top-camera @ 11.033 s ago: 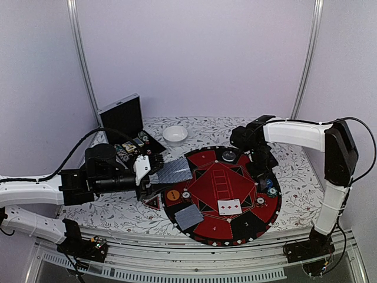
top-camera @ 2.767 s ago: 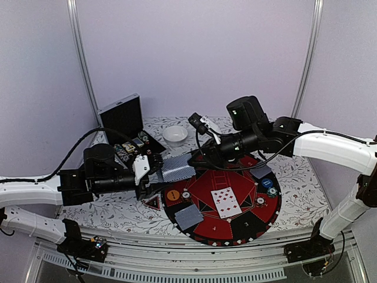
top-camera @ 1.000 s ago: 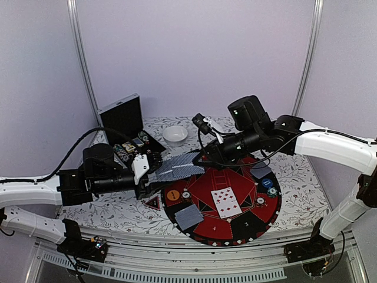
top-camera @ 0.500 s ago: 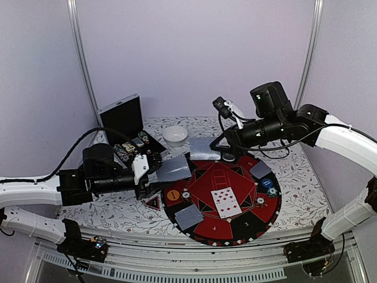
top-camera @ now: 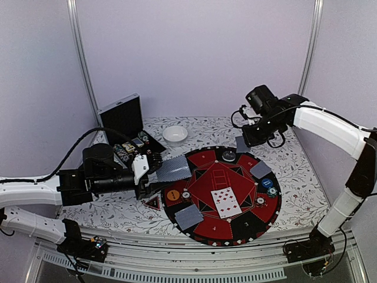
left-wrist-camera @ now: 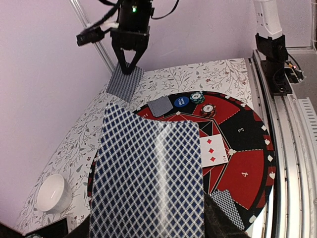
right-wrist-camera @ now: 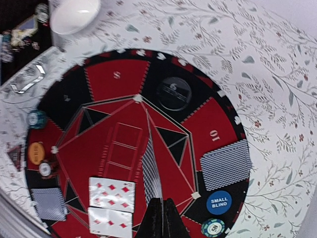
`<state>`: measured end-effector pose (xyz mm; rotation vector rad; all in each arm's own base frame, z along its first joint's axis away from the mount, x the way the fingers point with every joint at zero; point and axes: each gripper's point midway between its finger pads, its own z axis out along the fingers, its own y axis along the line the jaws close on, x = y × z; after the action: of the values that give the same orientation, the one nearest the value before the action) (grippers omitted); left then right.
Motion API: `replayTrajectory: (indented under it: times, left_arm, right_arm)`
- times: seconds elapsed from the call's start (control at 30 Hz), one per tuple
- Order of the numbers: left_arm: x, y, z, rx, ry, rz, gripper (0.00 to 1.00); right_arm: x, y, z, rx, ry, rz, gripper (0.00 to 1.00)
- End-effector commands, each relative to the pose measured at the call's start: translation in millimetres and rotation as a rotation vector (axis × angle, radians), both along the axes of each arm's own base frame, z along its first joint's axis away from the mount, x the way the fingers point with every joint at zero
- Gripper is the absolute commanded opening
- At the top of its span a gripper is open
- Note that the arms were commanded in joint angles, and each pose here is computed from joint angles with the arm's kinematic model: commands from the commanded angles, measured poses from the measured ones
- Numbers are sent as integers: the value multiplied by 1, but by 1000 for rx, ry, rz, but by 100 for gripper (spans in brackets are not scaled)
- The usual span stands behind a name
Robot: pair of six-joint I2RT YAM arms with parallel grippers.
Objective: Distribute texas hold em gaming equipment
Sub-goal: Flop the poker card in the community card area.
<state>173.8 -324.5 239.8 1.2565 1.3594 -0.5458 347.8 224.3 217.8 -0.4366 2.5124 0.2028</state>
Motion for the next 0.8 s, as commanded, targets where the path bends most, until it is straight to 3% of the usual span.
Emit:
replayTrajectory:
  times: [0.0,0.2,0.4,0.63,0.77]
  left_arm:
    - [-4,-5,18,-51,-26,-19,52]
    - [-4,-6,17,-50,-21,-23,52]
    - [-4,-6,18,-52,-24,-23,53]
    - [-5,-5,19,-54,-24,-27,53]
    - [-5,-6,19,-53,-22,-28,52]
  right_arm:
    - [7,-47,-38,-320,65,-160,2]
    - [4,-35,-88,-520,159,-161,2]
    - [-12,0,-157,-603,324,-47,2]
    - [-27,41,-190,-498,430,50,2]
    - [-29,80,-191,-299,445,136,3]
